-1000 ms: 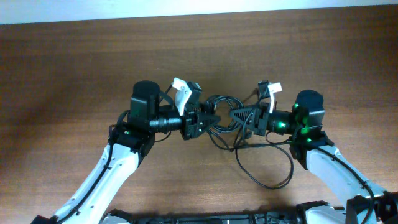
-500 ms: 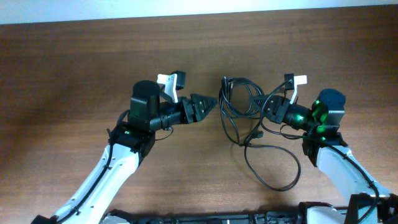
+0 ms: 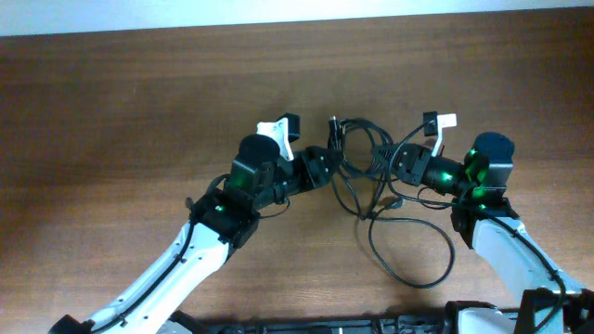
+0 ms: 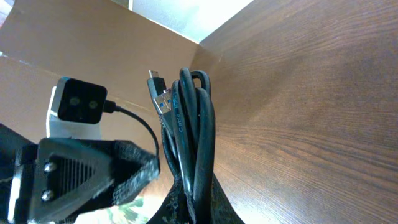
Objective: Untangle cables
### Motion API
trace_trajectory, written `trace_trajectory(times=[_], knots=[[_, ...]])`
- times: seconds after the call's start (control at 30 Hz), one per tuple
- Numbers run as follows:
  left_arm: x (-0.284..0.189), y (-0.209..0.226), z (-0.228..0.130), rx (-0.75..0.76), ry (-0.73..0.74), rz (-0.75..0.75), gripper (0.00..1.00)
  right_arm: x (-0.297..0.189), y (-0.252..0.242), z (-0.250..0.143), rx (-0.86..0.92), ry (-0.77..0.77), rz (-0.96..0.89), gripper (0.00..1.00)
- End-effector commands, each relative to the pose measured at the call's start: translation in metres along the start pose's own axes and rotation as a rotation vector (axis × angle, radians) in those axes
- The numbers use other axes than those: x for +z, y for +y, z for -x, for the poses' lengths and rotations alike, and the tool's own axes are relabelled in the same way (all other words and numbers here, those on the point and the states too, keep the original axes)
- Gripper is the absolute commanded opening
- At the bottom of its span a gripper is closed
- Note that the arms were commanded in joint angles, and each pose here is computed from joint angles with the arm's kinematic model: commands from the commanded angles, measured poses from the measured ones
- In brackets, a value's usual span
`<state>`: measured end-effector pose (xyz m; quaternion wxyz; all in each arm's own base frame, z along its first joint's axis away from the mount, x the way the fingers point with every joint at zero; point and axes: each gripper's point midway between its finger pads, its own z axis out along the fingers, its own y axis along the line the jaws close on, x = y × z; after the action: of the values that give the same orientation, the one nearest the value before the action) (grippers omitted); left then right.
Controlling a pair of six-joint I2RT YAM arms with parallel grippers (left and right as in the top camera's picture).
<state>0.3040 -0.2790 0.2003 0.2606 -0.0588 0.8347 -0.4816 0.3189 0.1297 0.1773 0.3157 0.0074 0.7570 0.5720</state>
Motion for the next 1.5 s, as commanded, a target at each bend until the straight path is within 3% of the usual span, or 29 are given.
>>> trace_trajectory(times=[0.0, 0.2, 0.37, 0.57, 0.8, 0.9, 1.0, 1.23, 1.47], knots=[[-0.001, 0.006, 0.016, -0.001, -0.09, 0.051, 0.41, -0.001, 0.006, -0.001, -0.025, 0.013, 0.021, 0.04], [0.009, 0.018, 0.012, -0.021, -0.071, 0.08, 0.36, -0.001, 0.008, -0.004, -0.025, 0.03, 0.038, 0.04], [0.017, 0.002, 0.013, 0.01, -0.078, 0.006, 0.33, -0.001, 0.008, -0.004, -0.025, 0.03, 0.038, 0.04], [0.024, 0.009, 0.009, 0.003, -0.063, 0.022, 0.16, -0.001, 0.011, -0.006, -0.025, 0.042, 0.051, 0.04], [0.032, 0.01, 0.005, 0.009, -0.055, 0.017, 0.21, -0.001, 0.011, -0.006, -0.025, 0.043, 0.051, 0.04], [0.032, 0.009, 0.006, 0.01, -0.059, 0.014, 0.03, -0.001, 0.011, -0.006, -0.026, 0.042, 0.051, 0.04], [0.032, 0.005, 0.008, 0.017, -0.067, -0.004, 0.0, -0.001, 0.011, -0.006, -0.026, 0.042, 0.05, 0.04], [0.013, -0.033, 0.039, 0.07, -0.135, -0.182, 0.0, -0.001, 0.007, -0.007, -0.077, 0.039, 0.036, 0.04], [-0.03, -0.019, 0.086, -0.02, -0.155, -0.244, 0.0, -0.001, -0.019, -0.009, 0.009, 0.012, -0.079, 0.04]])
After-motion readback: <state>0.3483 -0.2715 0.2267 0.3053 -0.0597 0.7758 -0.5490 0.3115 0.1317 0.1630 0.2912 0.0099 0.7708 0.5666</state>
